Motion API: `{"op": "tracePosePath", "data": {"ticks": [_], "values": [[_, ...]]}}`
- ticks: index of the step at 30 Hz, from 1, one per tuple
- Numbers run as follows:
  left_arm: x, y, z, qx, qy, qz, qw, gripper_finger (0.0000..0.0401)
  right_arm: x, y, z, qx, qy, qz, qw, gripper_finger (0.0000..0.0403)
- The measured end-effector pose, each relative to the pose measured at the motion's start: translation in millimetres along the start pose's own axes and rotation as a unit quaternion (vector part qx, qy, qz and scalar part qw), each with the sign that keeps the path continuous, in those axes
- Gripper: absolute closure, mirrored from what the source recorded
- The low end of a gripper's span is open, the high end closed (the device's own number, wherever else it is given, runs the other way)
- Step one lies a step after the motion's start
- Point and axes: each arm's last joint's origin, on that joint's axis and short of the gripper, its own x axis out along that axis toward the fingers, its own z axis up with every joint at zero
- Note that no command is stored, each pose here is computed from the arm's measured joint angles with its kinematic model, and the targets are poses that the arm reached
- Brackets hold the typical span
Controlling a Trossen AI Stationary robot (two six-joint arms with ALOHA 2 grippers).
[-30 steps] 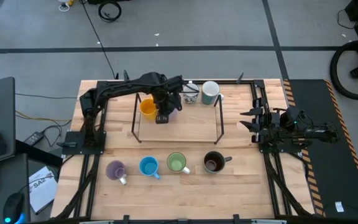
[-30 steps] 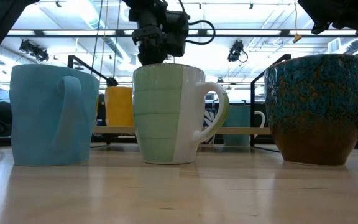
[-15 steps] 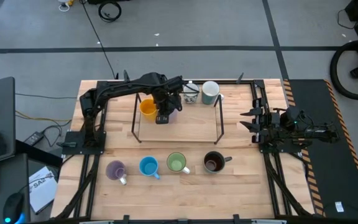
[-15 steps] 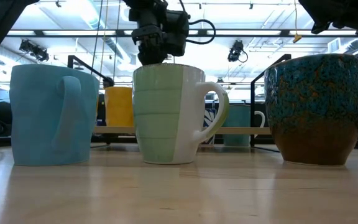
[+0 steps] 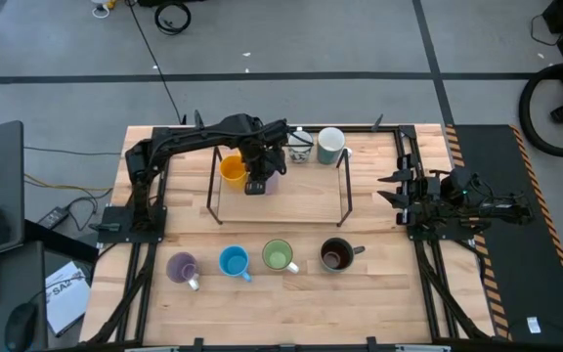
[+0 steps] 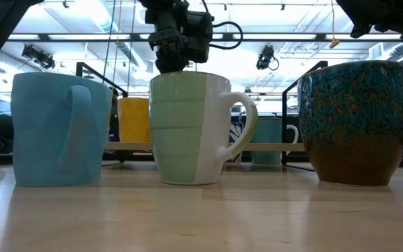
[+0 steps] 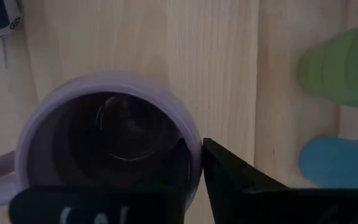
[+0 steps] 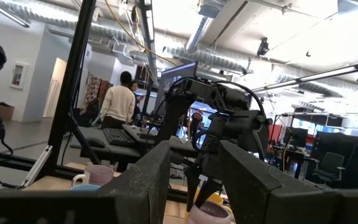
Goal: Place coffee mugs
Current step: Put the light violet mug on the shelf
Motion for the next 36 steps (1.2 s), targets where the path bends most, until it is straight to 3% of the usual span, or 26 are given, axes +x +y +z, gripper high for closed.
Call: {"op": "tracePosePath", "data": {"ticks": [10,24,36], "values": [[-0.2,0.3,-0.2,-0.003,0.003,0.007,1.000,0.0339,0.0,0.0,0.0,0.000,0.000,0.000,1.000,0.0259],[0.3,-0.9,0.0,-0.014,0.013,0.030,0.999,0.0265,0.0,0.0,-0.1,0.000,0.000,0.000,1.000,0.0259],[2.2,-8.8,1.2,-0.039,0.030,0.054,0.997,0.0261,0.0,0.0,-0.1,0.003,0.000,0.000,1.000,0.0259]]}}
